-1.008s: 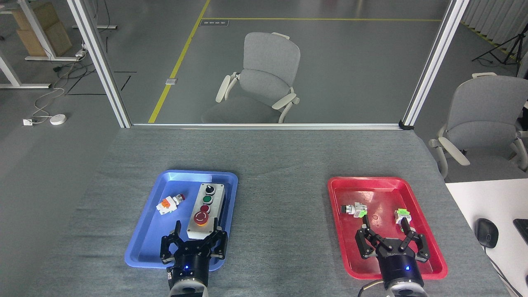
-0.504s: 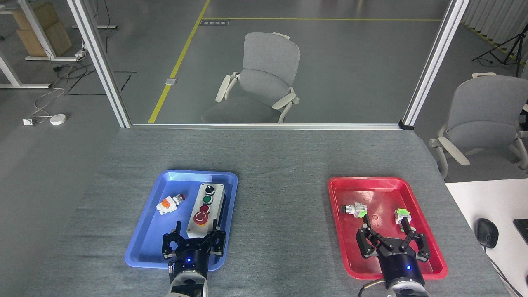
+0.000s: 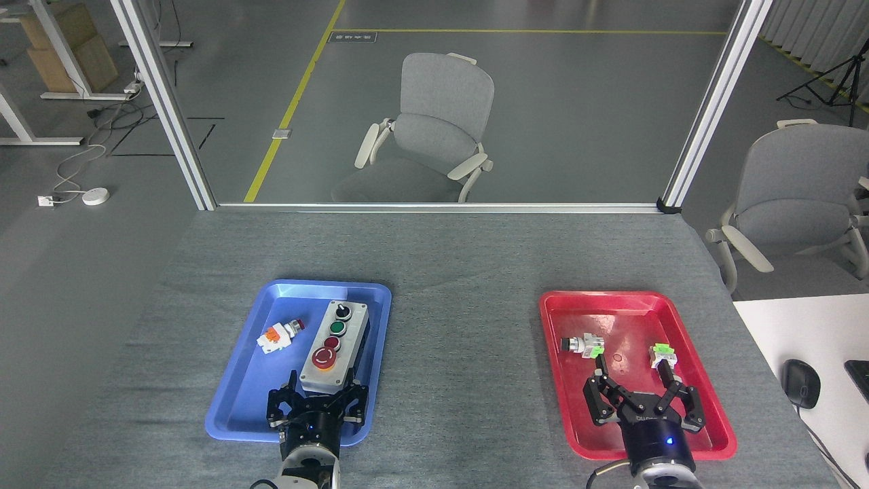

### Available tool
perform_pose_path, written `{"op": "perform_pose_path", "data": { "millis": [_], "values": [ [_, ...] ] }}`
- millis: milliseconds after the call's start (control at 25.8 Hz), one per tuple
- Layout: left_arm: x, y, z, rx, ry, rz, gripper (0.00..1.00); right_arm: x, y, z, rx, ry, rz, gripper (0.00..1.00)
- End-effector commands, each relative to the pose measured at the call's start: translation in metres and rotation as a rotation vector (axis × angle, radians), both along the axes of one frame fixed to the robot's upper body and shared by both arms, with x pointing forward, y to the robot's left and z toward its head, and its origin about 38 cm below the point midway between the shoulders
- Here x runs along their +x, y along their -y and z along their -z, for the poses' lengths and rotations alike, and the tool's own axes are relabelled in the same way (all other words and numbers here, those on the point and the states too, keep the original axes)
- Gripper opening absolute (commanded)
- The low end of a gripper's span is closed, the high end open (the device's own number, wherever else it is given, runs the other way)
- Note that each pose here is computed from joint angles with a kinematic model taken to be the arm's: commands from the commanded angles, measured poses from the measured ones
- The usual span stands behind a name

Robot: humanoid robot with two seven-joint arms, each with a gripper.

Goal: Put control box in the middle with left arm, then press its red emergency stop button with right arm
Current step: 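Close the left gripper on the near end of the control box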

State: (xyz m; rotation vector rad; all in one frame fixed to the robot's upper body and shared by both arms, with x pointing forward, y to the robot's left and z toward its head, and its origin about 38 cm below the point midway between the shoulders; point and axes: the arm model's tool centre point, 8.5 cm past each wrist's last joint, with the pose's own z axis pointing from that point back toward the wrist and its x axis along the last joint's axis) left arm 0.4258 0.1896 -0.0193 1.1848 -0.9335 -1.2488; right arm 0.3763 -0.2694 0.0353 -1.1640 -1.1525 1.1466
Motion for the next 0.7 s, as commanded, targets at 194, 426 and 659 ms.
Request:
{"op": "perform_pose_path", "data": {
  "millis": [194, 426, 659],
  "values": [
    [0.013, 0.002, 0.0, -0.031, -0.022, -0.005, 0.98, 0.001, -0.004, 0.0, 0.004, 0.005, -0.012, 0.99],
    [0.027, 0.007, 0.0, -0.049, -0.046, 0.039, 0.98, 0.002, -0.01, 0.0, 0.01, 0.006, -0.022, 0.99],
    [0.03, 0.008, 0.003, -0.059, -0.062, 0.096, 0.54, 0.011, -0.014, -0.01, 0.017, 0.027, -0.027, 0.99]
  ]
}}
